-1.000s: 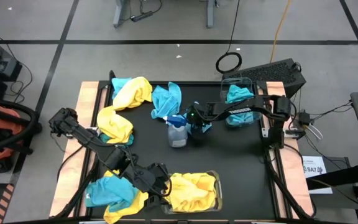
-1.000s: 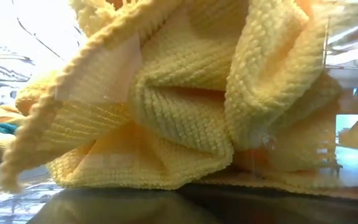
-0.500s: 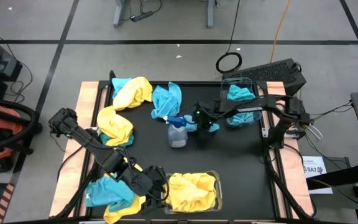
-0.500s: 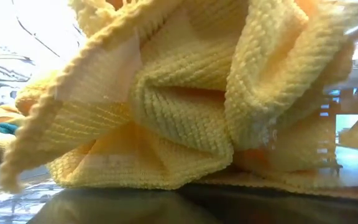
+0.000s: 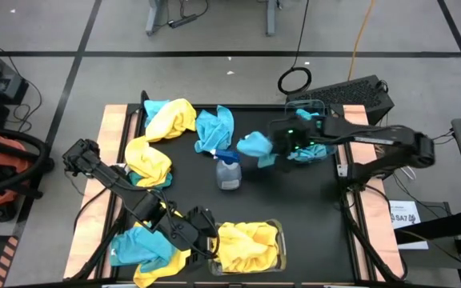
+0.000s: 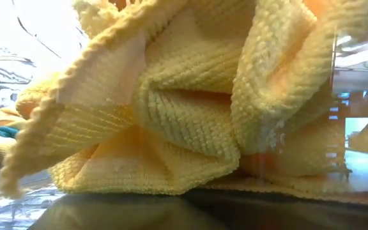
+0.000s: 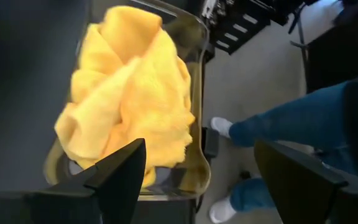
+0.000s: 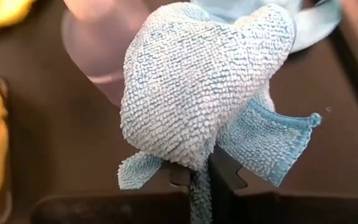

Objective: Sort microfiber towel by color & place in baskets
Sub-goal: Put the blue towel into the top transparent bin

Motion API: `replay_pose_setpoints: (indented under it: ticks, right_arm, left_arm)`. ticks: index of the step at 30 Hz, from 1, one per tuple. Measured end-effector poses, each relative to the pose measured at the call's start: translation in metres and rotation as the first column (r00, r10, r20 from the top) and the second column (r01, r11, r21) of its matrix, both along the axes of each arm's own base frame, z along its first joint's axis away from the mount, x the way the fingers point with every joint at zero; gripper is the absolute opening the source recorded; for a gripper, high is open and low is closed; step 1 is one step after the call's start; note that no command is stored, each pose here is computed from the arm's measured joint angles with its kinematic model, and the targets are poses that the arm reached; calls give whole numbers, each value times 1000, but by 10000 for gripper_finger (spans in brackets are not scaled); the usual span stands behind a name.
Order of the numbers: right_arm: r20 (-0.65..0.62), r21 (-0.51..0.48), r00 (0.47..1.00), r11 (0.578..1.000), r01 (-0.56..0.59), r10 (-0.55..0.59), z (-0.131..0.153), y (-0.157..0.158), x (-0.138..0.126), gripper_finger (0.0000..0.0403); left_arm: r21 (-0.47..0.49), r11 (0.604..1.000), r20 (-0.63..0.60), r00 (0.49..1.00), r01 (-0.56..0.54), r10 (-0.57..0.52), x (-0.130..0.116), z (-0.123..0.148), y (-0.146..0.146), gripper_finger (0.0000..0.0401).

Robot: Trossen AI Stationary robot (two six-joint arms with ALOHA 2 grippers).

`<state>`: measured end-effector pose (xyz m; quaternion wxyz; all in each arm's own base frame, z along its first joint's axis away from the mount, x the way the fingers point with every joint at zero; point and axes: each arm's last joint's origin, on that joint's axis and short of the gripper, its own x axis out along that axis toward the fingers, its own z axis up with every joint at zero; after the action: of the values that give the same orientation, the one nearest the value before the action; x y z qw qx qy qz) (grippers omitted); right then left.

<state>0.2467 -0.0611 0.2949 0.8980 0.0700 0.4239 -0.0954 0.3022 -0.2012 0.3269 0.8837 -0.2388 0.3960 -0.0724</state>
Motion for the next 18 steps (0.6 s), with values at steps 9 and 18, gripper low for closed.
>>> replay_pose_setpoints:
  ticks: [9, 18]
  right_arm:
    - [90, -139, 982, 974, 177, -166, 40, 8, -58, 6]
    - [42, -259, 924, 889, 378, -380, 46, -6, -91, 6]
  left_arm:
    - [75, 997, 42, 999, -27, 24, 1, 0, 2, 305]
    - [113, 992, 61, 997, -59, 53, 7, 0, 12, 305]
